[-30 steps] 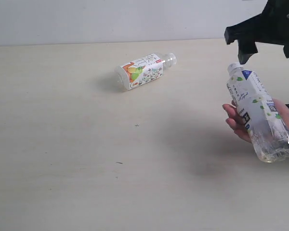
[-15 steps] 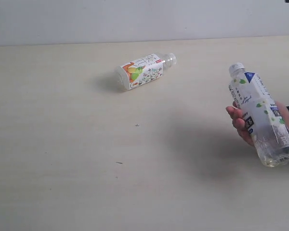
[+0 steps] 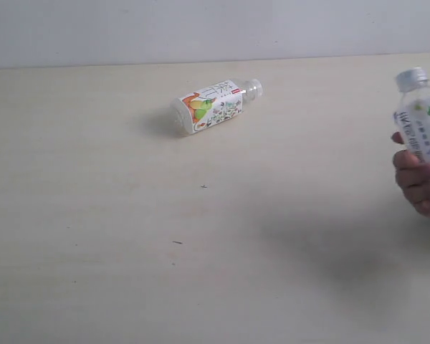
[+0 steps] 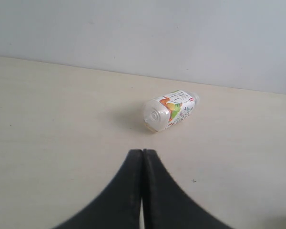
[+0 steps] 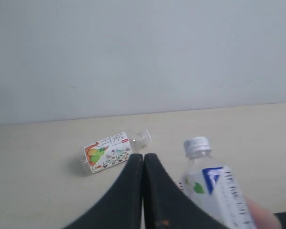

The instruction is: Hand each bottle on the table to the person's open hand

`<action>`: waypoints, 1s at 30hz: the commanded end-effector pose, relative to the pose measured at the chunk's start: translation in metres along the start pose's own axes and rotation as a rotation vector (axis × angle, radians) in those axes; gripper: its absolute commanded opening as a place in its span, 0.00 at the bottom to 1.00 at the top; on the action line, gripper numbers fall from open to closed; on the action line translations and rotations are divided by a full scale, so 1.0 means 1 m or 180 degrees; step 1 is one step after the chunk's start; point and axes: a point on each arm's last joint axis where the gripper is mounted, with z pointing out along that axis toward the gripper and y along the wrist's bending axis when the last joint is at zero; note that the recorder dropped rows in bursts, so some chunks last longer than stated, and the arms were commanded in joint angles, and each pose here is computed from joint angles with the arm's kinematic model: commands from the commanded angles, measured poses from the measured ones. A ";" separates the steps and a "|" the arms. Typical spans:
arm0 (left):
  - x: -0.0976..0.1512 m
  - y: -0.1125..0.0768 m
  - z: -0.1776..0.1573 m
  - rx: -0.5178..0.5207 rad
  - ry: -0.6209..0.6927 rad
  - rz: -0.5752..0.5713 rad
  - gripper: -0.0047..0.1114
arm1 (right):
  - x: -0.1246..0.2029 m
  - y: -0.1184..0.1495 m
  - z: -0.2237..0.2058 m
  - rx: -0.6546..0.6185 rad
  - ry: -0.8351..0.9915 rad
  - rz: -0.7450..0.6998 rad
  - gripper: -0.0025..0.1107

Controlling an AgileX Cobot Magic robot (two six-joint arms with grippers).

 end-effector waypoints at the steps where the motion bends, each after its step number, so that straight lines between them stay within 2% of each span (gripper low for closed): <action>1: 0.001 0.000 -0.001 -0.0003 -0.0007 0.0000 0.04 | 0.024 -0.005 0.000 -0.0098 -0.0131 0.0227 0.02; 9: 0.001 0.000 -0.001 -0.0003 -0.0007 0.0000 0.04 | 0.067 -0.014 0.017 -0.0203 -0.0282 0.0256 0.02; 12: 0.001 0.000 -0.001 -0.0003 -0.0007 0.0000 0.04 | 0.081 -0.018 0.019 -0.0158 -0.0145 0.0238 0.02; 30: 0.001 0.000 -0.001 -0.0003 -0.0007 0.0000 0.04 | 0.081 -0.018 0.019 -0.0157 -0.0143 0.0238 0.02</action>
